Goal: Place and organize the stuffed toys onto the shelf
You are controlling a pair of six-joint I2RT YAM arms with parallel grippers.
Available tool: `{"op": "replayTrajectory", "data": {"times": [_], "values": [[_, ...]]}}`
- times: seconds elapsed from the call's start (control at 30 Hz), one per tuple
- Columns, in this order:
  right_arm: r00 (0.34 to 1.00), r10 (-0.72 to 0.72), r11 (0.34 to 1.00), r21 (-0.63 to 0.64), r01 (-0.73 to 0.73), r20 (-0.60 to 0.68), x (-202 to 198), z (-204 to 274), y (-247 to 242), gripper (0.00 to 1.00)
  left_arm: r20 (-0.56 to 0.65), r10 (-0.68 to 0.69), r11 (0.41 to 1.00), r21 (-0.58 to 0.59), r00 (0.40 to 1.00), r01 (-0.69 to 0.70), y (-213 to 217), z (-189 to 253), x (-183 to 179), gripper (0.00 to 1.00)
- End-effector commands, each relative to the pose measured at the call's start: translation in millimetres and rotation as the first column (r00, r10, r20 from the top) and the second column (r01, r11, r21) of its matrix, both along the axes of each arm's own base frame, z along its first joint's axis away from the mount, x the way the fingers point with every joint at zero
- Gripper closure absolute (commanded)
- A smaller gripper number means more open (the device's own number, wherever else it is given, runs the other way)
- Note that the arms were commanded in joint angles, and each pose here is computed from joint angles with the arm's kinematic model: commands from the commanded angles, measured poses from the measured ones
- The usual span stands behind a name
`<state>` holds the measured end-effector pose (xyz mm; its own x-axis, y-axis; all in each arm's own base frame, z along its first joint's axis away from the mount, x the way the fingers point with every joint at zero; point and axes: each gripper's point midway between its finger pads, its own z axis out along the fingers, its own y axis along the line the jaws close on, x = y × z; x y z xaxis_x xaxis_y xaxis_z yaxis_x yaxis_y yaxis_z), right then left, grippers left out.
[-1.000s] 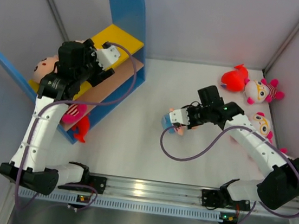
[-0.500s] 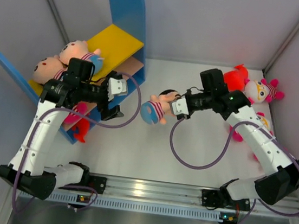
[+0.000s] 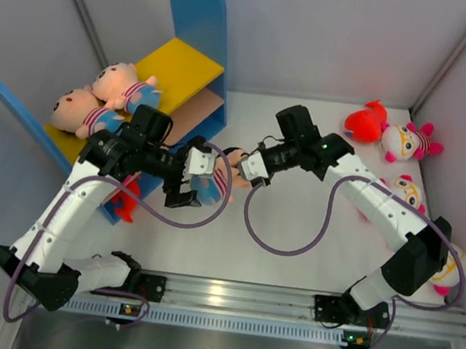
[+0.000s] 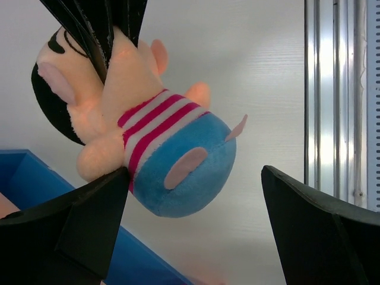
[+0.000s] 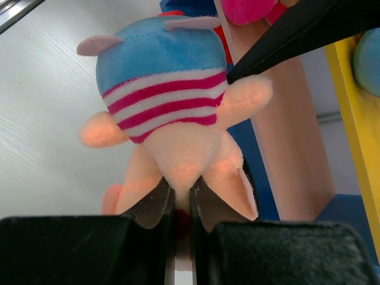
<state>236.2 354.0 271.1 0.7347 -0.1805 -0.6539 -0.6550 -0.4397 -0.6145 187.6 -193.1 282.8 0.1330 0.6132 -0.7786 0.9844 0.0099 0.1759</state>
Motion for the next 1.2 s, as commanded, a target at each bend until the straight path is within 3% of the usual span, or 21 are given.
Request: {"op": "replayTrajectory", "data": {"times": [0.0, 0.07, 0.17, 0.2, 0.3, 0.37, 0.4, 0.53, 0.57, 0.6, 0.73, 0.77, 0.87, 0.97, 1.0, 1.07, 1.1, 1.17], "values": [[0.994, 0.084, 0.987, 0.135, -0.092, 0.064, -10, 43, 22, 1.00, 0.019, -0.017, 1.000, 0.018, 1.000, 0.017, 3, -2, -3, 0.02], [0.994, 0.096, 0.983, 0.151, -0.103, 0.055, -12, 46, 24, 1.00, 0.021, -0.025, 0.999, 0.028, 0.999, 0.025, 1, -4, -2, 0.10], [0.993, 0.104, 0.979, 0.169, -0.112, 0.057, -14, 52, 27, 1.00, 0.028, -0.025, 0.999, 0.042, 0.999, 0.023, 0, -5, 4, 0.36], [0.993, 0.101, 0.980, 0.169, -0.108, 0.054, -14, 52, 26, 1.00, 0.036, -0.025, 0.999, 0.039, 0.999, 0.024, 0, -2, 5, 0.63], [0.995, 0.093, 0.980, 0.171, -0.098, 0.037, -16, 49, 25, 0.98, 0.043, -0.028, 0.999, 0.031, 0.999, 0.027, -3, 3, 7, 1.00], [0.995, 0.074, 0.976, 0.202, -0.085, 0.060, -14, 56, 25, 0.89, 0.046, -0.021, 0.999, 0.029, 0.999, 0.020, -2, 5, 8, 1.00], [0.998, 0.053, 0.979, 0.195, -0.055, 0.017, -13, 48, 23, 0.75, 0.055, -0.013, 1.000, 0.022, 0.998, 0.012, -3, 10, 10, 1.00], [0.998, -0.057, 0.964, 0.260, 0.053, 0.007, -1, 57, 12, 0.55, 0.128, 0.129, 0.991, -0.050, 0.983, -0.124, -7, 40, 38, 1.00], [0.994, -0.104, 0.944, 0.318, 0.086, 0.040, 10, 71, 12, 0.48, 0.124, 0.166, 0.985, -0.066, 0.978, -0.158, -7, 47, 42, 1.00], [0.985, -0.168, 0.933, 0.317, 0.172, -0.041, 18, 62, 9, 0.35, 0.136, 0.185, 0.981, -0.089, 0.973, -0.174, -10, 58, 48, 1.00], [0.927, -0.371, 0.836, 0.416, 0.358, -0.052, 46, 81, -20, 0.24, 0.165, 0.254, 0.960, -0.165, 0.953, -0.227, -18, 87, 69, 1.00], [0.909, -0.412, 0.805, 0.441, 0.397, -0.065, 54, 86, -31, 0.08, 0.173, 0.296, 0.946, -0.188, 0.939, -0.264, -18, 95, 77, 1.00], [0.851, -0.503, 0.712, 0.486, 0.507, -0.152, 63, 84, -66, 0.06, 0.192, 0.395, 0.903, -0.260, 0.898, -0.342, -18, 126, 97, 1.00], [0.784, -0.605, 0.610, 0.551, 0.569, -0.139, 68, 100, -102, 0.05, 0.196, 0.557, 0.808, -0.353, 0.807, -0.471, -10, 155, 128, 1.00], [0.759, -0.637, 0.583, 0.560, 0.588, -0.134, 66, 99, -114, 0.05, 0.219, 0.640, 0.747, -0.403, 0.737, -0.529, -2, 172, 146, 1.00], [0.733, -0.666, 0.560, 0.557, 0.613, -0.137, 64, 90, -125, 0.04, 0.202, 0.723, 0.663, -0.471, 0.660, -0.582, 8, 193, 159, 1.00], [0.723, -0.677, 0.546, 0.569, 0.616, -0.134, 60, 94, -131, 0.04, 0.206, 0.791, 0.591, -0.501, 0.576, -0.632, 18, 200, 176, 1.00], [0.711, -0.688, 0.539, 0.554, 0.634, -0.144, 58, 84, -137, 0.04, 0.197, 0.850, 0.512, -0.526, 0.489, -0.679, 28, 205, 193, 1.00]]}}
